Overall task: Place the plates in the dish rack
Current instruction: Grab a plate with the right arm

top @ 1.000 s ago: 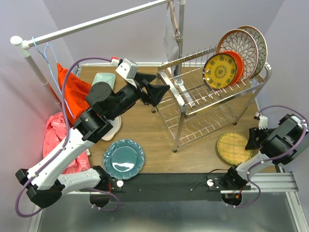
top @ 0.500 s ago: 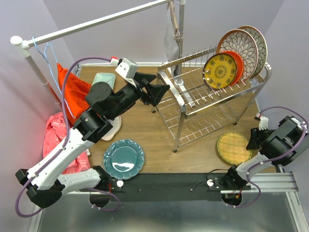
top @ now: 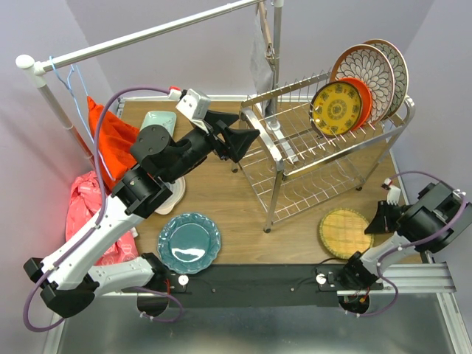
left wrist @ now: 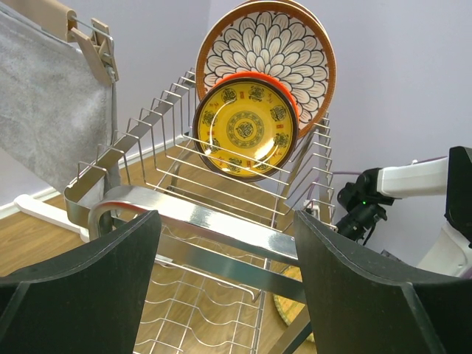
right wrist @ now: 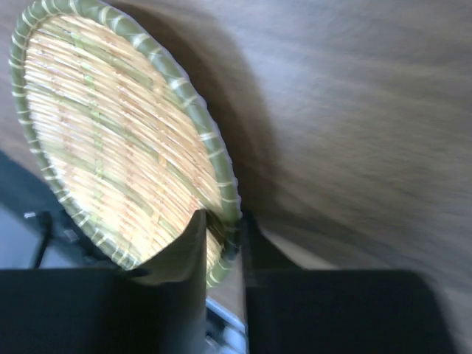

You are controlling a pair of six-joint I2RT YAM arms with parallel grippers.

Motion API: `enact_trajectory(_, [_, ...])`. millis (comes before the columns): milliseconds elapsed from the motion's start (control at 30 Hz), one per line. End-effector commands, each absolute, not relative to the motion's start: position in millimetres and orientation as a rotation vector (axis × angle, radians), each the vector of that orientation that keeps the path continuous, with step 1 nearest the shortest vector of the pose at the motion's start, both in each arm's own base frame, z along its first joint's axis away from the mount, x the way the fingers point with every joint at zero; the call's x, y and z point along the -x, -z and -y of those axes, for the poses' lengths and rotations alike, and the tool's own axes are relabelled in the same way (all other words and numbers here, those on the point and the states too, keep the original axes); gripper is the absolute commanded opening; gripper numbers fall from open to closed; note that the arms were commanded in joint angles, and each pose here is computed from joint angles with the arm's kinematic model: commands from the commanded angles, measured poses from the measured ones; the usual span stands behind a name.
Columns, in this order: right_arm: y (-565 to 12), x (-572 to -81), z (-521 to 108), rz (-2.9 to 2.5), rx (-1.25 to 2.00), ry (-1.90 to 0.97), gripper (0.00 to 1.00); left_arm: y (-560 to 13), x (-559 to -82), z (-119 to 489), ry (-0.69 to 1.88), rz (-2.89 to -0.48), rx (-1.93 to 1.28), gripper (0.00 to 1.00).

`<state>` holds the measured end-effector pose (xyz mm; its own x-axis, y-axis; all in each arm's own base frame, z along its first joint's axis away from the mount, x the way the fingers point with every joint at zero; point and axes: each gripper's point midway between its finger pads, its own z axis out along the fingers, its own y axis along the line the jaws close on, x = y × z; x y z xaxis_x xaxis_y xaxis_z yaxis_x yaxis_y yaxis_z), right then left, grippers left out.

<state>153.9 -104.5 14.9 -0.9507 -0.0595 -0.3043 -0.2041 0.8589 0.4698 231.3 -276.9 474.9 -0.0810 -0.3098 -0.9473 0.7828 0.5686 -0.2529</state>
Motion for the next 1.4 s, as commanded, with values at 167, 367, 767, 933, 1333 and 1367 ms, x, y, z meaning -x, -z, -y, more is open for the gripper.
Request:
enact_trajectory(167, [-10,-160,123,-2.791,0.169,-0.612,0.01,-484,-222,269,0.976,-1.33,-0.443,0.81])
enact_trajectory(367, [-56,-179,147,-2.713,0.254,-0.379,0.01,-486,-218,264,0.975,-1.316,-0.436,0.81])
enact_trajectory(767, [-192,-203,186,-2.538,0.323,0.104,0.01,-497,-211,260,0.986,-1.266,-0.445,0.81])
enact_trajectory(933, [-247,-202,191,-2.441,0.313,0.309,0.01,-499,-209,260,0.983,-1.247,-0.462,0.81])
enact_trajectory(1333, [-388,-192,191,-2.147,0.244,0.715,0.0,-521,-203,255,0.945,-1.172,-0.503,0.81])
enact_trajectory(1367, [-398,-190,191,-2.127,0.236,0.739,0.01,-521,-203,255,0.944,-1.168,-0.509,0.81])
